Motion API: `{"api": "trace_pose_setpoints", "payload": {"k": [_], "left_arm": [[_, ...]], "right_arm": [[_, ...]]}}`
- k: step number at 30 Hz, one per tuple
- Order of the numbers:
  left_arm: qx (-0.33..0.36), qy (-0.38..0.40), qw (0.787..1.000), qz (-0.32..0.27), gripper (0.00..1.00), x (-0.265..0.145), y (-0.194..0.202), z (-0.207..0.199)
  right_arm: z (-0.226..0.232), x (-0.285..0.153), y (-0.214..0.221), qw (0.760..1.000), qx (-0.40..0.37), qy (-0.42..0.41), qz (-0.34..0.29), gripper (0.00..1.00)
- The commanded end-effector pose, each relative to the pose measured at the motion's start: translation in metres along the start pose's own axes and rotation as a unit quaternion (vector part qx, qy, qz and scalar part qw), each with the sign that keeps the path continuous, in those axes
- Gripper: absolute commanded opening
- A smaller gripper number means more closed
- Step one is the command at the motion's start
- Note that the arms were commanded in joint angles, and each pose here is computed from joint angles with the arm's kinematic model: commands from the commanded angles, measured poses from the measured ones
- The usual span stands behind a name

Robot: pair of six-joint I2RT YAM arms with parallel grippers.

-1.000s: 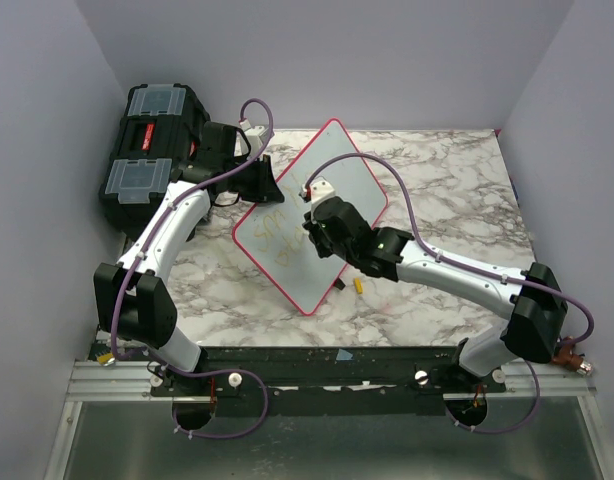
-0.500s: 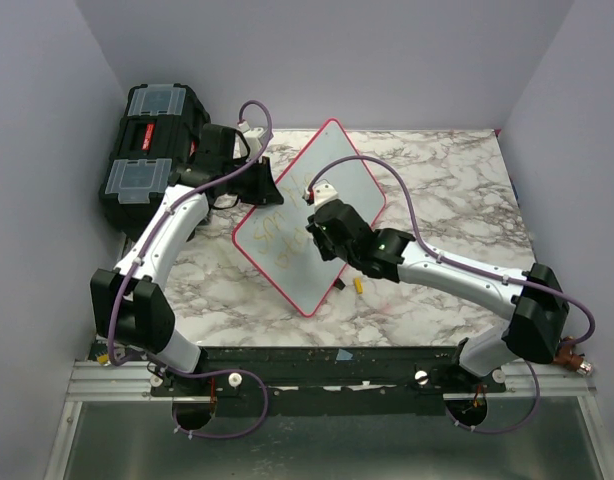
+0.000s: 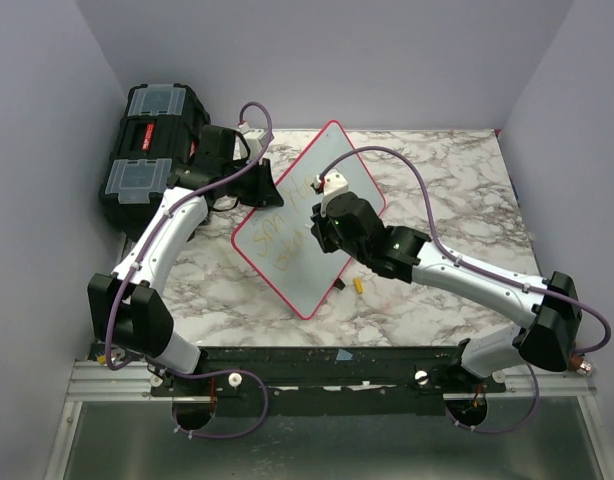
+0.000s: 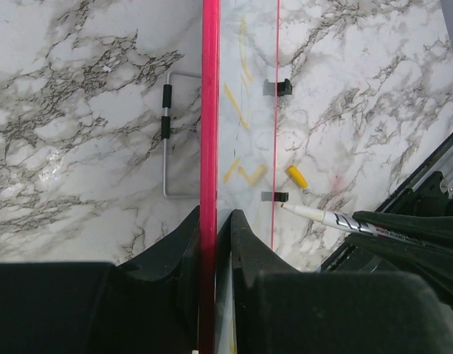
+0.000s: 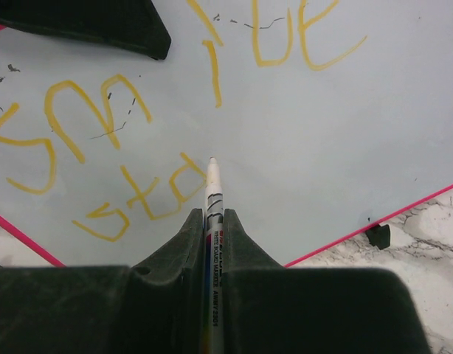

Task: Write a sentence on the whiteboard

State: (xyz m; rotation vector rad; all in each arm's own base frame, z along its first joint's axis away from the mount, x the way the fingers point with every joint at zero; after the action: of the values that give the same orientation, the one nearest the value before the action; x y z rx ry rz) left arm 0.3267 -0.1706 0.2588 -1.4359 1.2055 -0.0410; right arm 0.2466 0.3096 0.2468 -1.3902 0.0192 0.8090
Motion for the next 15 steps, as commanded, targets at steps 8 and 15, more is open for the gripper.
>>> {"api": "trace_pose_setpoints", "payload": {"k": [8, 15], "left_arm": [[0.049, -0.048, 0.997, 0.018, 0.0, -0.007, 0.01, 0.012], [0.05, -0.048, 0.997, 0.016, 0.0, -0.008, 0.01, 0.011]], "right_arm": [[0.008, 0.011, -0.018, 0.999, 0.038, -0.03, -0.018, 0.01], [0.005, 0.02, -0.013, 0.998, 0.046, -0.031, -0.01, 0.01]]}}
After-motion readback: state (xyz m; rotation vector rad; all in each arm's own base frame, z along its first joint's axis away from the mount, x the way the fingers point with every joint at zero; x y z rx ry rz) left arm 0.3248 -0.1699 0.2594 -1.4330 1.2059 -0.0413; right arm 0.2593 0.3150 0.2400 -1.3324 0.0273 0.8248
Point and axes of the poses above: each gripper's point midway between its finger pads, its own x axis out along the fingers, its own z axis along the line the jaws close on, y = z × x, the point moved 4 cm from there along -x, back along the fingers, and after that the axes turned 12 degrees about x, right-handed, at the moved point
